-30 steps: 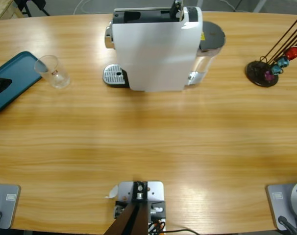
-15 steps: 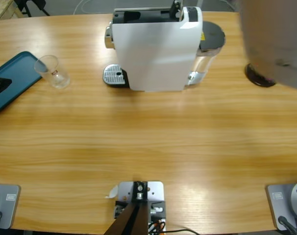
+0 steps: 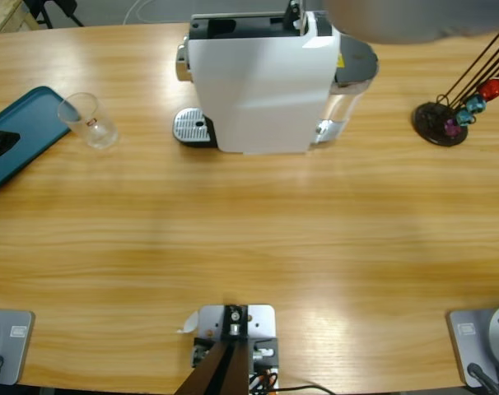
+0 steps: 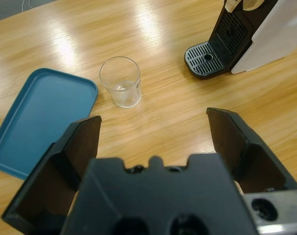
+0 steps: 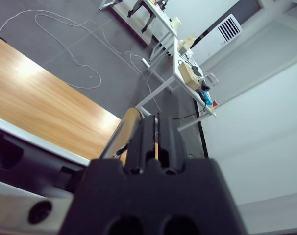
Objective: Pour coffee
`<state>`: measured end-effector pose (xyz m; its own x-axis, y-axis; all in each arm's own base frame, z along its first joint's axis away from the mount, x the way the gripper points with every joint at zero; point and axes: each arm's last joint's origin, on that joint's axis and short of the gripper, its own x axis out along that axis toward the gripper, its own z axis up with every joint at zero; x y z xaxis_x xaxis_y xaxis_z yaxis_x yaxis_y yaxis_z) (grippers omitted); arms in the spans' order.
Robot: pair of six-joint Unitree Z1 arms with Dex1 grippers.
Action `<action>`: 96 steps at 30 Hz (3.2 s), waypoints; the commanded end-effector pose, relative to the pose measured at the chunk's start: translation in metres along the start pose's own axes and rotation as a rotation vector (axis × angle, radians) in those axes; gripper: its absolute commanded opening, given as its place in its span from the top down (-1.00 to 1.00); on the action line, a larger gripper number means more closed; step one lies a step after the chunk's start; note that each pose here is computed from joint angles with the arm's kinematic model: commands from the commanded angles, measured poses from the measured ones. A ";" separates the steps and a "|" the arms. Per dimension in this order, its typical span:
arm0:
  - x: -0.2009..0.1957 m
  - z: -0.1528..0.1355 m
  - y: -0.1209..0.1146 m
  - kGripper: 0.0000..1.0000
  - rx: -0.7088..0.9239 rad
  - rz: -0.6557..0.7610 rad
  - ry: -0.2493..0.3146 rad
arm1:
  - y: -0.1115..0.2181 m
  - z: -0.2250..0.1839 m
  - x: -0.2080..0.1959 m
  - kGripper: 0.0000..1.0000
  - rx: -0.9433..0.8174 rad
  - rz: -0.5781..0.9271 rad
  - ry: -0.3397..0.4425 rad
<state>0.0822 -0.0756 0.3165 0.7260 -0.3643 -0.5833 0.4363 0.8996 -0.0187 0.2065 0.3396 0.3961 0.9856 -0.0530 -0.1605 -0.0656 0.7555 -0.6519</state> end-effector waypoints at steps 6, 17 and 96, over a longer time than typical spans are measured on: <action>0.005 -0.010 0.000 -0.84 0.024 -0.003 0.030 | 0.067 -0.011 0.005 1.00 -0.087 0.038 0.018; 0.005 -0.010 0.000 -0.84 0.025 -0.003 0.031 | 0.085 -0.006 -0.008 1.00 -0.072 0.071 -0.006; 0.008 -0.010 -0.002 -0.84 0.030 -0.012 0.047 | 0.198 -0.090 0.050 1.00 0.157 0.350 0.259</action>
<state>0.0818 -0.0761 0.3162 0.7191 -0.3736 -0.5860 0.4449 0.8953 -0.0249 0.2318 0.4193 0.2987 0.9035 0.1497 -0.4015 -0.2717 0.9247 -0.2666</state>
